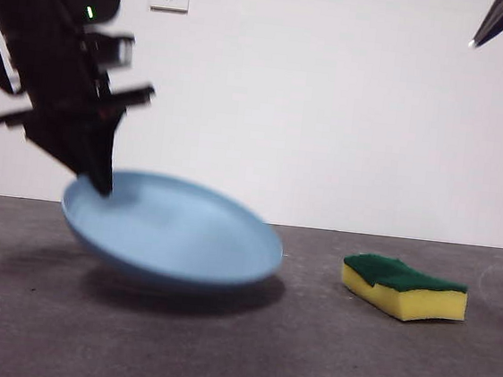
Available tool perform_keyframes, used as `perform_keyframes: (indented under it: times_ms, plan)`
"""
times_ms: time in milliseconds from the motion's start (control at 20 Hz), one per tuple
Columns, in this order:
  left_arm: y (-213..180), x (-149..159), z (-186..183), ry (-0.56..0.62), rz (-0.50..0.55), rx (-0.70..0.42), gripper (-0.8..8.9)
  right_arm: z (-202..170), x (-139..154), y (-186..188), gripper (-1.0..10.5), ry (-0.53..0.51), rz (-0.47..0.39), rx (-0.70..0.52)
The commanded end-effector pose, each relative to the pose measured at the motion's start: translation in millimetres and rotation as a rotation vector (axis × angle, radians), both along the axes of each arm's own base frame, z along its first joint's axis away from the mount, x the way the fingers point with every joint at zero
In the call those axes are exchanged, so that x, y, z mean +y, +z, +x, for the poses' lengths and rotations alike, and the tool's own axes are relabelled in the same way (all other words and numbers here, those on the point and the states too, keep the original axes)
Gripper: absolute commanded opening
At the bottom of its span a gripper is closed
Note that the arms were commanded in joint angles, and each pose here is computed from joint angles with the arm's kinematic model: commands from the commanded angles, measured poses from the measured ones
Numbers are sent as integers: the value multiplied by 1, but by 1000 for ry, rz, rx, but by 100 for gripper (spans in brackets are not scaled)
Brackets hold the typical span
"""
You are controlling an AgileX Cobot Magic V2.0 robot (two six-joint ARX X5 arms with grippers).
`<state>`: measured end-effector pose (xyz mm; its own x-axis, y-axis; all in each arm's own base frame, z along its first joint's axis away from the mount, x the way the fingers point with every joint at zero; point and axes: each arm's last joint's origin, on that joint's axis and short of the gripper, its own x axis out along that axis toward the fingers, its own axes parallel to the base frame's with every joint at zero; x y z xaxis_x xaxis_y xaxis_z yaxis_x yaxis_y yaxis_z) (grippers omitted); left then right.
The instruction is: Pick up the plate,pick up the cloth,clean the plate with the cloth
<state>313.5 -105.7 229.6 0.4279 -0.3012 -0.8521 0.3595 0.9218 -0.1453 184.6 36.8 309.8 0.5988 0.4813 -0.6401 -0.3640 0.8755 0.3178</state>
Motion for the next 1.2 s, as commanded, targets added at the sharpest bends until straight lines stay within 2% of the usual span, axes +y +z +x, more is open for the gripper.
perform_keyframes:
  times_ms: [50, 400, 700, 1200]
  plan:
    - [21, 3, -15, -26, -3, -50, -8, 10, 13, -8, 507, 62, -71, 23]
    - [91, 22, -71, 0, -7, -247, -8, 58, 63, -21, 507, 137, -318, 86]
    - [112, 31, -98, -9, -15, -305, -8, 96, 79, -60, 504, 153, -437, 180]
    - [110, 32, -99, -5, -1, -282, -8, 134, 91, -140, 502, 174, -489, 328]
